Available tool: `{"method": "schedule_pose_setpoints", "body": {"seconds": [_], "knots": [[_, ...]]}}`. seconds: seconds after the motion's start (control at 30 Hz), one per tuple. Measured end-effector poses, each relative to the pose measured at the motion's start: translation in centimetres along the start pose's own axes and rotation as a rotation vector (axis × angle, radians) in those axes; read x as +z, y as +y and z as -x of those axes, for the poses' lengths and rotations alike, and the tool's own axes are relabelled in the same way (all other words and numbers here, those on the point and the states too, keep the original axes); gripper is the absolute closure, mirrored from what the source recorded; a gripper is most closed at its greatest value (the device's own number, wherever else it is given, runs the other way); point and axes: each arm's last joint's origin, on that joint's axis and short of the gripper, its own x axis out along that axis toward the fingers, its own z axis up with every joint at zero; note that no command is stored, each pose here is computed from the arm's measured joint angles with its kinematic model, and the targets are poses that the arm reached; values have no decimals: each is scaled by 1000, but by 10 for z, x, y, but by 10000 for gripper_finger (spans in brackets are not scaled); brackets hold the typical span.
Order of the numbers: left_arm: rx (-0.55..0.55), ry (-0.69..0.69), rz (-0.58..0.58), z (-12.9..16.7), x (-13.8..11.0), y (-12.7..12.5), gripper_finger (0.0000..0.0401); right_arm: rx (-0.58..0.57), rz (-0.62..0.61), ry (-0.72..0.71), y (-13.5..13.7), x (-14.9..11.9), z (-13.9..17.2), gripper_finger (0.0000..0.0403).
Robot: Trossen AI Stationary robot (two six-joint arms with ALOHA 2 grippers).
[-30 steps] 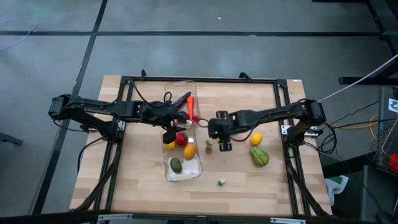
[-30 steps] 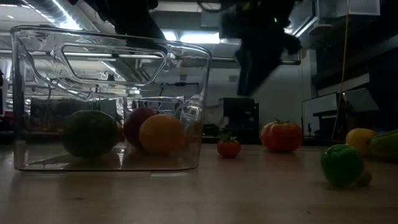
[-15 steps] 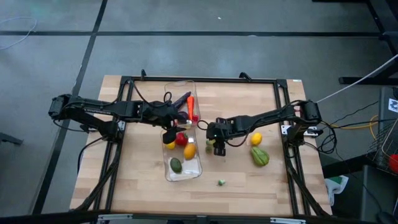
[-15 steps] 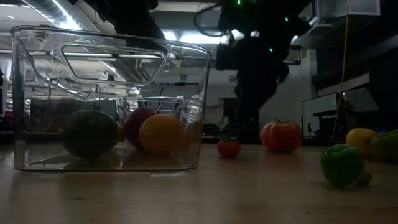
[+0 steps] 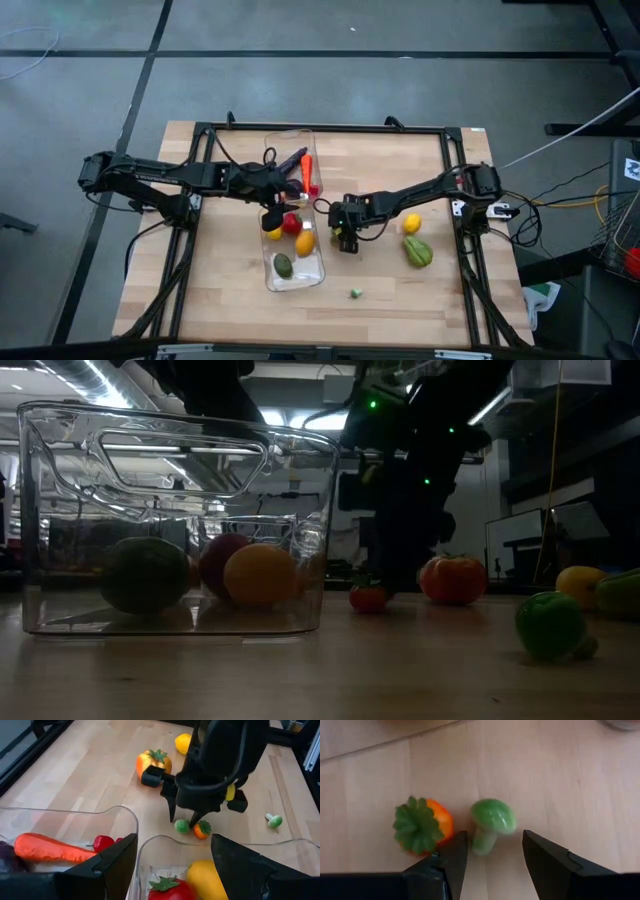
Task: Sort produce into baskets
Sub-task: Put the top green mushroom into the top transparent bin
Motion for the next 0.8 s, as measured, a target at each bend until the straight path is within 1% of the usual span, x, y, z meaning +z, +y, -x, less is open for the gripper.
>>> {"method": "schedule_pose_setpoints", "body": {"seconds": [0.17,0.27,0.63,0.8], "knots": [[-1,0,0,0,0,0,151,2,-1,-14,0,1,-5,215],[0,0,0,0,0,0,151,2,-1,-6,0,1,-6,224],[-1,-2,0,0,0,0,151,6,1,-6,1,1,-6,327],[-1,-2,0,0,0,0,151,5,1,-7,1,1,-5,360]]}}
